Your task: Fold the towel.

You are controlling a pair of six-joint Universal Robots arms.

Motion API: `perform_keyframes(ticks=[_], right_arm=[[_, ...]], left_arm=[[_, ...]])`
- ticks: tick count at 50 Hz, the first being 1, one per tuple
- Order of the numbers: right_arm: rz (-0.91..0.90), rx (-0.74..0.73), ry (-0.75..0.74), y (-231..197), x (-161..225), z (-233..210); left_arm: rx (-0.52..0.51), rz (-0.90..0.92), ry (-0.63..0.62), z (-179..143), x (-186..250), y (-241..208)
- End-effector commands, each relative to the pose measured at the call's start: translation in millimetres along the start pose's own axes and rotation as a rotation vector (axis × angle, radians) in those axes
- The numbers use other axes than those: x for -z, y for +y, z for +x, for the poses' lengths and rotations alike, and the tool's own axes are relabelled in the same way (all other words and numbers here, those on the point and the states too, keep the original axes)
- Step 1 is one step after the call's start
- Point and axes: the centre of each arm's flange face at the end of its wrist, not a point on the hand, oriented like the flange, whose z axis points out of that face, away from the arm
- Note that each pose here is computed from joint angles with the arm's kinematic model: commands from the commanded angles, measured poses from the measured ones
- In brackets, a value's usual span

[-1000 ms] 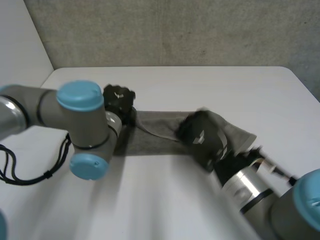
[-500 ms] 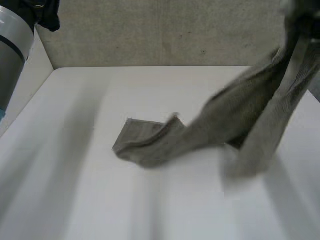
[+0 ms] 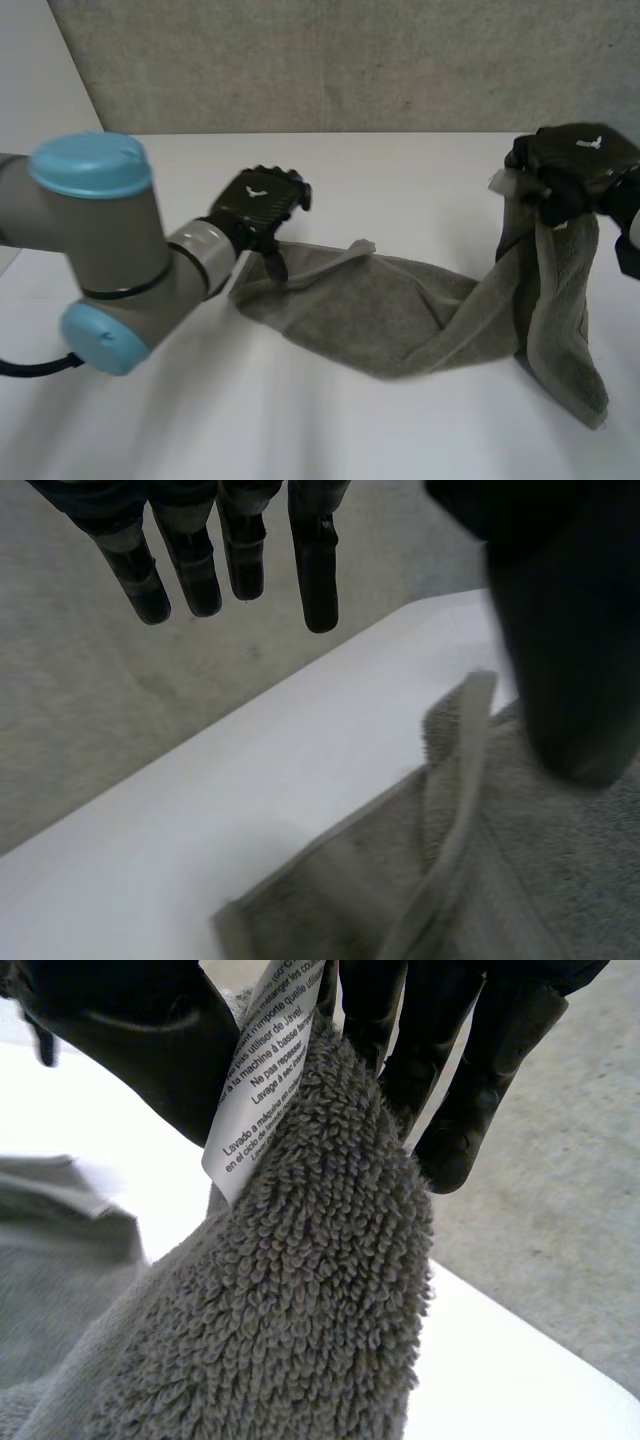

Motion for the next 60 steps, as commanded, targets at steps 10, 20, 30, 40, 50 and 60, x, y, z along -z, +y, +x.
perform_keyframes(ticks=[10, 20, 30, 40, 50, 60], right_arm=[[-0.003, 0.066, -0.028, 35, 8, -23], [-0.013, 0.061, -0.036, 45, 10, -28], [-0.007, 0.062, -0.052, 44, 12, -29], [-0.006, 0.062, -0.053, 44, 12, -29], [0.023, 0.074, -0.044, 35, 13, -27], [0.231, 0.144, 0.027, -35, 20, -10]], left_arm=[[0.012, 0.054, 0.097, 49, -67, 32], [-0.01, 0.077, -0.014, 57, -96, 43], [-0.038, 0.074, -0.057, 53, -98, 38], [-0.041, 0.033, -0.044, 56, -95, 44], [-0.045, 0.003, -0.03, 58, -82, 39], [-0.018, 0.162, -0.163, -5, -35, -60]])
